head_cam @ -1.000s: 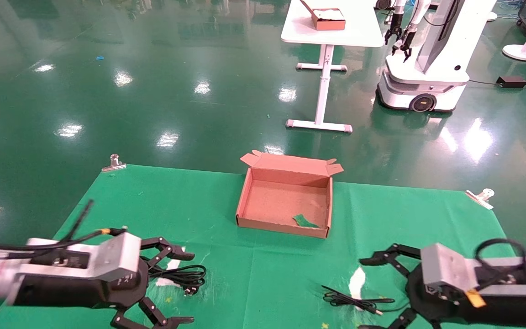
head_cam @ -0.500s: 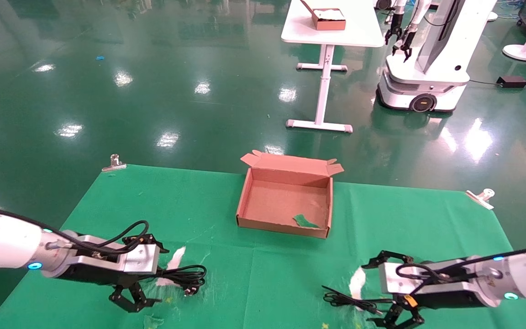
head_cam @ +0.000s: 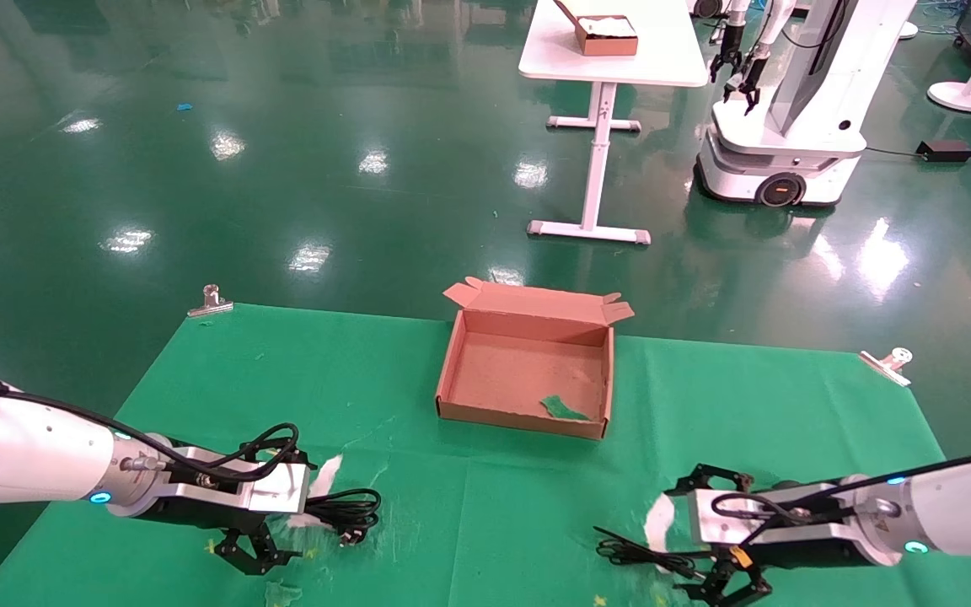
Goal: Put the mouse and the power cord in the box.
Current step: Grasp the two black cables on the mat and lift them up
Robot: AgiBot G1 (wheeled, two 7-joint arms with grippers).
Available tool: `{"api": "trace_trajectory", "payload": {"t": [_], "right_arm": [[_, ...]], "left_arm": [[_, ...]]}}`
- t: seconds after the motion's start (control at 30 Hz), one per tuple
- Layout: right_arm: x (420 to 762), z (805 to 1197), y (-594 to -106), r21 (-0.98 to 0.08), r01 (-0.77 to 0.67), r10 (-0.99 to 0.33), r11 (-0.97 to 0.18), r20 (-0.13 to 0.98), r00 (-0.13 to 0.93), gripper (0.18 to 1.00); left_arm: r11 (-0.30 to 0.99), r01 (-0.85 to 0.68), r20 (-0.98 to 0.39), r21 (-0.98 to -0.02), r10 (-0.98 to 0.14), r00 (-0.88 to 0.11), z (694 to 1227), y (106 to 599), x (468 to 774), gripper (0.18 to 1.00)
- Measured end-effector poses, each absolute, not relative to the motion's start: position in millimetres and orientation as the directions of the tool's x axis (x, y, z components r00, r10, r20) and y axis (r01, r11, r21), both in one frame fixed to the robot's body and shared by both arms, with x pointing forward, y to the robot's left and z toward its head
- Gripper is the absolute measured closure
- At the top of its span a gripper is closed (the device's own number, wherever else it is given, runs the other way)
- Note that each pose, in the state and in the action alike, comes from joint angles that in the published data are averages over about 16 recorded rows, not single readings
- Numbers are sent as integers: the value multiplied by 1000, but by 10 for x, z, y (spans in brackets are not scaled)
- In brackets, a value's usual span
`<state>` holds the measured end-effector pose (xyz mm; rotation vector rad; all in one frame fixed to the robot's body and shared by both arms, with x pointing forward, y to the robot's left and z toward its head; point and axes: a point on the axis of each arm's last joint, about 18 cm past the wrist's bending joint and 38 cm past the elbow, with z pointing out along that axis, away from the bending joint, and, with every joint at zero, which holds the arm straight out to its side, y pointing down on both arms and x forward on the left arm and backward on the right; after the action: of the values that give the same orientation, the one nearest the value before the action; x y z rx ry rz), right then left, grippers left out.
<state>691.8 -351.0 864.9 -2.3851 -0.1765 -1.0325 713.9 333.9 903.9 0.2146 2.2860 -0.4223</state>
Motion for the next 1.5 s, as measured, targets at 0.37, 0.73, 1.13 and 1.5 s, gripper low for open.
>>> {"api": "trace_trajectory", "payload": {"t": [0.37,0.73,1.13,1.5], "right_arm": [[6938,8632,-3499,-413,319,-85,-853,713,696,183],[6939,8636,-3499,-413,320,-85,-853,714,695,255],[6936,8639,-3499,-414,321,-85,-852,715,694,452],[6935,8639,-3499,-414,322,-85,-851,715,694,696]], "left_arm": [[935,270,-743,-230,10,-670,9025,3369,7167,186],[934,270,-744,-232,9,-668,9030,3370,7167,239],[934,274,-743,-231,12,-669,9027,3363,7165,421],[933,274,-743,-231,13,-669,9026,3362,7164,676]]}}
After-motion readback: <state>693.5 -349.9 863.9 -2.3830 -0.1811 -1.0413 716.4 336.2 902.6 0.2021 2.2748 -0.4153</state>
